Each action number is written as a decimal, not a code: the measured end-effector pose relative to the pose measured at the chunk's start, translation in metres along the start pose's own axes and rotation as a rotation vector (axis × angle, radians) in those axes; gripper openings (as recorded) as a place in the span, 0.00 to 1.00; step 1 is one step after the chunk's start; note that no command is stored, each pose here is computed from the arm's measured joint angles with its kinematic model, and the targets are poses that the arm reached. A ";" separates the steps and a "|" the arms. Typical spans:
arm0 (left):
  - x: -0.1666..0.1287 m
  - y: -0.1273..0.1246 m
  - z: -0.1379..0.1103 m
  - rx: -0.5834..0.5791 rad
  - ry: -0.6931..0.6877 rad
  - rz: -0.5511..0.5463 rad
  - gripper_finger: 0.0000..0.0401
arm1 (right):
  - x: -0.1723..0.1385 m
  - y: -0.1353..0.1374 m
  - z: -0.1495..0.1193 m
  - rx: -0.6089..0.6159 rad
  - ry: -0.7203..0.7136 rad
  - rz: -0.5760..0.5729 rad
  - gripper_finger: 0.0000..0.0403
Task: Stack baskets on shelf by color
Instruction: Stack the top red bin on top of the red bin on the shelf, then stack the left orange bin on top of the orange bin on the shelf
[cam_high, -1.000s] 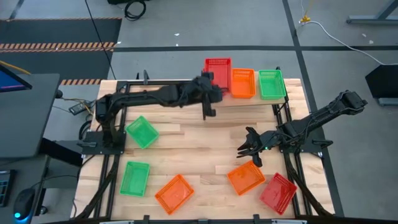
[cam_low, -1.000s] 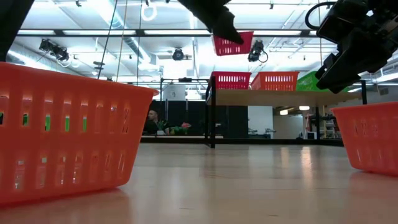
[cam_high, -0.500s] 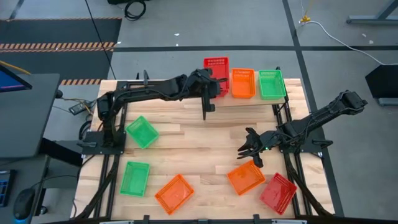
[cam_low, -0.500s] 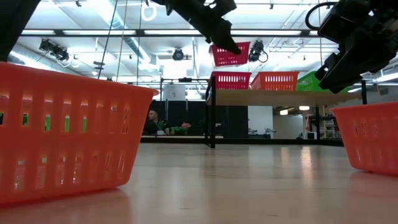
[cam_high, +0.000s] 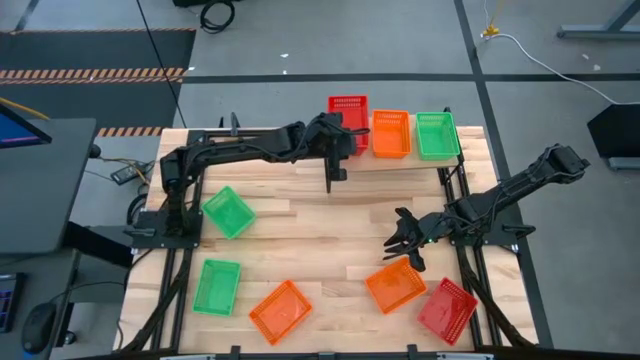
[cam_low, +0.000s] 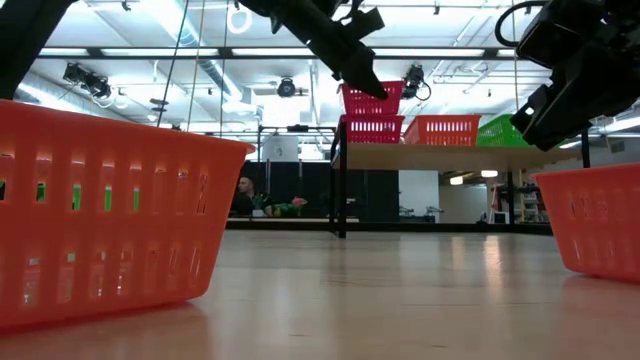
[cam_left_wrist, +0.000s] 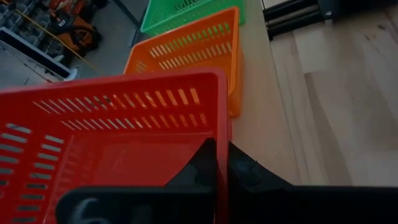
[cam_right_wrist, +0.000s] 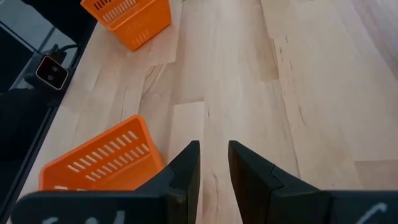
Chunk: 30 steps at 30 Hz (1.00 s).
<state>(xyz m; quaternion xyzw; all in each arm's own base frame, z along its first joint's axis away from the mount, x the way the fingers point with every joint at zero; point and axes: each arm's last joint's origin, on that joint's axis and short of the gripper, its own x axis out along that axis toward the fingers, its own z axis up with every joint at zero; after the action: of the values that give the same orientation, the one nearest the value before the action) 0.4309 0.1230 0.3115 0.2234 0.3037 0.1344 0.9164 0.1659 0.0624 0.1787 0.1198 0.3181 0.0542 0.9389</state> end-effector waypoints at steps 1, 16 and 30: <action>0.000 0.000 0.000 0.000 0.000 0.000 0.02 | 0.000 0.000 0.000 0.000 0.000 0.000 0.22; 0.001 0.004 -0.003 -0.008 0.010 0.005 0.18 | 0.000 0.001 0.000 0.006 0.000 0.004 0.22; 0.001 0.004 -0.002 -0.021 0.007 0.007 0.29 | 0.000 0.003 -0.001 -0.002 0.003 0.015 0.22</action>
<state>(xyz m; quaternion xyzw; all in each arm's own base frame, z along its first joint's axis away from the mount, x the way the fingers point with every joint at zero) 0.4295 0.1273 0.3114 0.2142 0.3046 0.1414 0.9173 0.1649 0.0654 0.1788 0.1212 0.3187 0.0617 0.9380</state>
